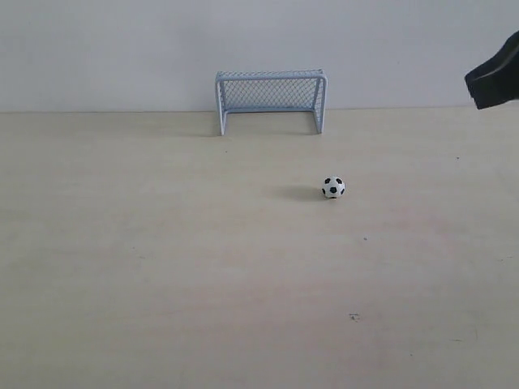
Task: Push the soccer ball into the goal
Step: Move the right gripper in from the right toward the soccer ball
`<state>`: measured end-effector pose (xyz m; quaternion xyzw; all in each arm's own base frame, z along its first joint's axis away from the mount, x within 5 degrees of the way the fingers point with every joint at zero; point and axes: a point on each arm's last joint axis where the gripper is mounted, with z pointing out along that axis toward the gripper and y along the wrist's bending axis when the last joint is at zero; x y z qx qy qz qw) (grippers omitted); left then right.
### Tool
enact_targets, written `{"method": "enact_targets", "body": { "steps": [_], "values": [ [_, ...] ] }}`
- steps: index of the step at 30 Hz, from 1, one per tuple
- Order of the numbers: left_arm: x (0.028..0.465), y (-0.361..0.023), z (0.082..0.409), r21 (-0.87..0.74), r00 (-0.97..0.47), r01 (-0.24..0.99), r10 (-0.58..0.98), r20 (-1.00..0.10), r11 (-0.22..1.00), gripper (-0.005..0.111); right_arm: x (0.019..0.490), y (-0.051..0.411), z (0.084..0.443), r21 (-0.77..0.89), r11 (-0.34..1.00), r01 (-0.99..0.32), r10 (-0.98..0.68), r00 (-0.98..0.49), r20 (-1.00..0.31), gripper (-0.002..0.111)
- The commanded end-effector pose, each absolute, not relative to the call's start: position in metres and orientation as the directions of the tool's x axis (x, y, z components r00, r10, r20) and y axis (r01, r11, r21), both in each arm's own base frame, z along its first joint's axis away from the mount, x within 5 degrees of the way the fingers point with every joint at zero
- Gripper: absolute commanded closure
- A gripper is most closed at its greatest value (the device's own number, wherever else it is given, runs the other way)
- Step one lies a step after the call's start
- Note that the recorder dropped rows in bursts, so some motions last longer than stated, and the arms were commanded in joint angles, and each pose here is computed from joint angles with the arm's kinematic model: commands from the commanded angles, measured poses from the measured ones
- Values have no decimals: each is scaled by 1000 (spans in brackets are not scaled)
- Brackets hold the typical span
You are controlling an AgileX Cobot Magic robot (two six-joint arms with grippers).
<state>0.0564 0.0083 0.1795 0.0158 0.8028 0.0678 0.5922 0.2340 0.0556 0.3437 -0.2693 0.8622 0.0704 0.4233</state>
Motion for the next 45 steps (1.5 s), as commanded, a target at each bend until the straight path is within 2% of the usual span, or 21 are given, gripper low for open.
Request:
{"method": "enact_targets", "body": {
  "steps": [1,13,33,41,45],
  "values": [
    [57,8,181,119,-295,-49,99,-950,992,100,249,62,340,-82,794,-602,-470,-523,-711,108],
    [57,8,181,119,-295,-49,99,-950,992,100,280,70,320,-19,728,-685,-556,-575,-600,108],
    [57,8,181,119,-295,-49,99,-950,992,100,306,77,256,128,654,-746,-646,-638,-420,108],
    [57,8,181,119,-295,-49,99,-950,992,100,305,108,241,106,538,-836,-752,-533,-388,108],
    [57,8,181,119,-295,-49,99,-950,992,100,308,122,224,90,466,-880,-830,-470,-301,108]
  ]
}}
